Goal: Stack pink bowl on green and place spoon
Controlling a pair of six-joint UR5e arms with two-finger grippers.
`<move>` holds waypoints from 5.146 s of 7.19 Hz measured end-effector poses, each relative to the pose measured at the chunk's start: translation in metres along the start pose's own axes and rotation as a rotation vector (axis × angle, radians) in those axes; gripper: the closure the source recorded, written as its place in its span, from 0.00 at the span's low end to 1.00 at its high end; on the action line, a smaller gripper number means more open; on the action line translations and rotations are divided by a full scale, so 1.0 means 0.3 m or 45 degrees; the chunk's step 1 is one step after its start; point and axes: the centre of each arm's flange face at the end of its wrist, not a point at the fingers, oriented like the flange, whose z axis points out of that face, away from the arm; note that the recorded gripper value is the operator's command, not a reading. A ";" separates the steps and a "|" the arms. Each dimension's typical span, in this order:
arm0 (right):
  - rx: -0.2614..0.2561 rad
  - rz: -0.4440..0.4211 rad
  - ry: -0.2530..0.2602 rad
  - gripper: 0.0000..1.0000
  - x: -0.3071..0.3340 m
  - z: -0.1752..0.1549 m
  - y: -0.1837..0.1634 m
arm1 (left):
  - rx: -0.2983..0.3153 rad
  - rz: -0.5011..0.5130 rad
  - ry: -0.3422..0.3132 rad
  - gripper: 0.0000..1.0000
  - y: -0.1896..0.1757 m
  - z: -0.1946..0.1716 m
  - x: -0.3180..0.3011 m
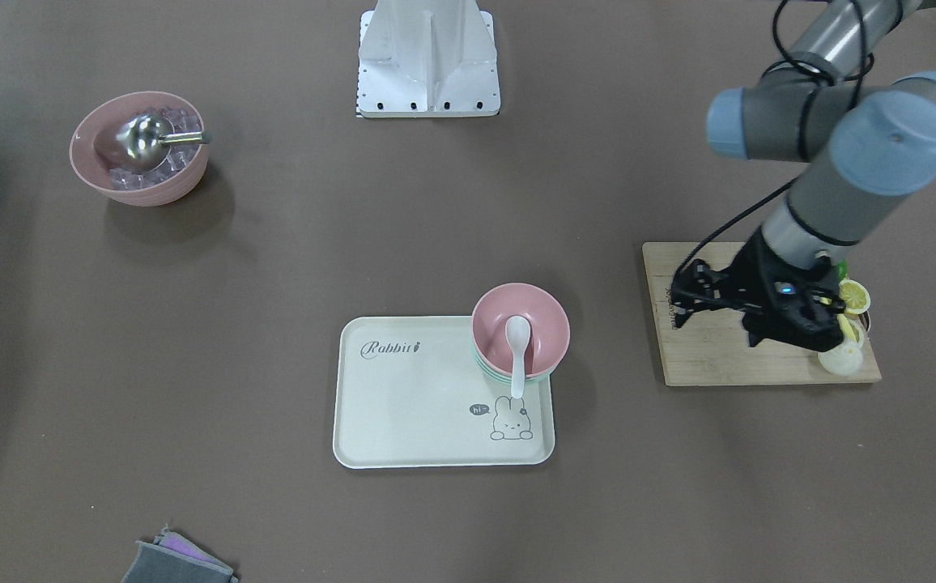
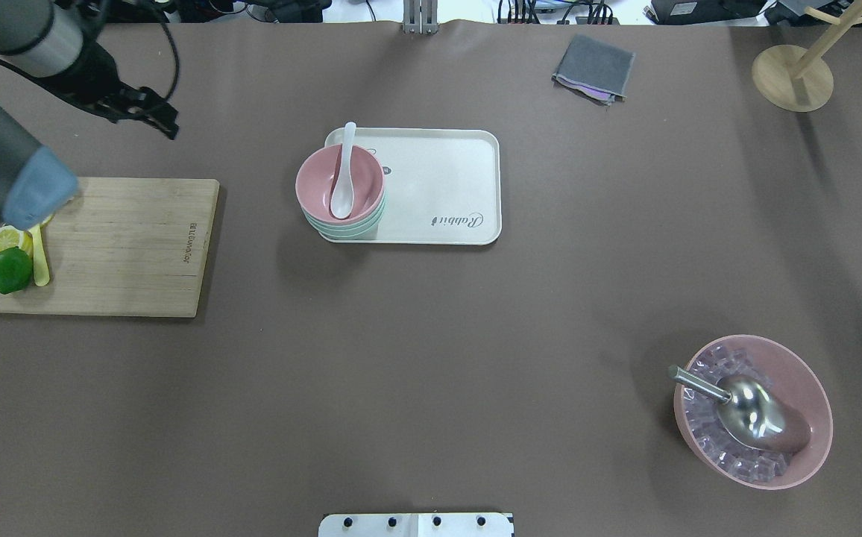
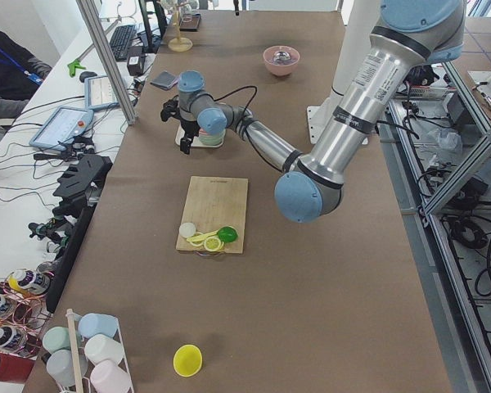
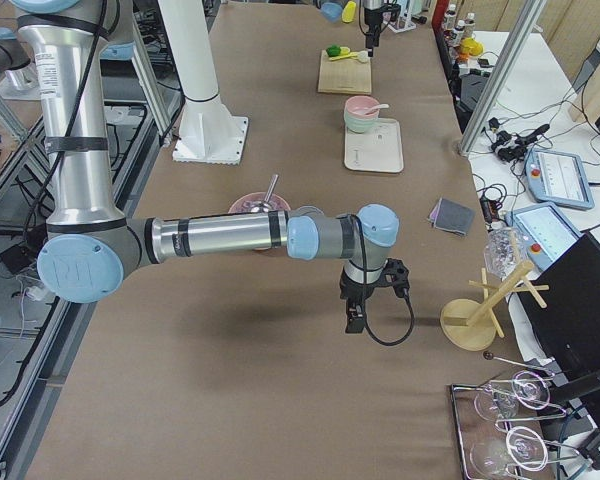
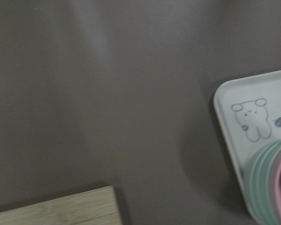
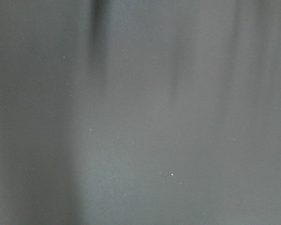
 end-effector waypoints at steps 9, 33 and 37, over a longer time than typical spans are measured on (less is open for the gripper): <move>0.005 0.002 -0.007 0.00 0.000 -0.009 0.000 | -0.266 -0.024 -0.106 0.00 0.775 -0.146 -1.161; -0.033 0.154 -0.112 0.00 0.140 0.043 0.318 | -0.167 -0.163 -0.087 0.00 0.982 -0.272 -1.137; -0.036 0.156 -0.112 0.00 0.142 0.047 0.317 | -0.166 -0.161 -0.087 0.00 0.981 -0.274 -1.136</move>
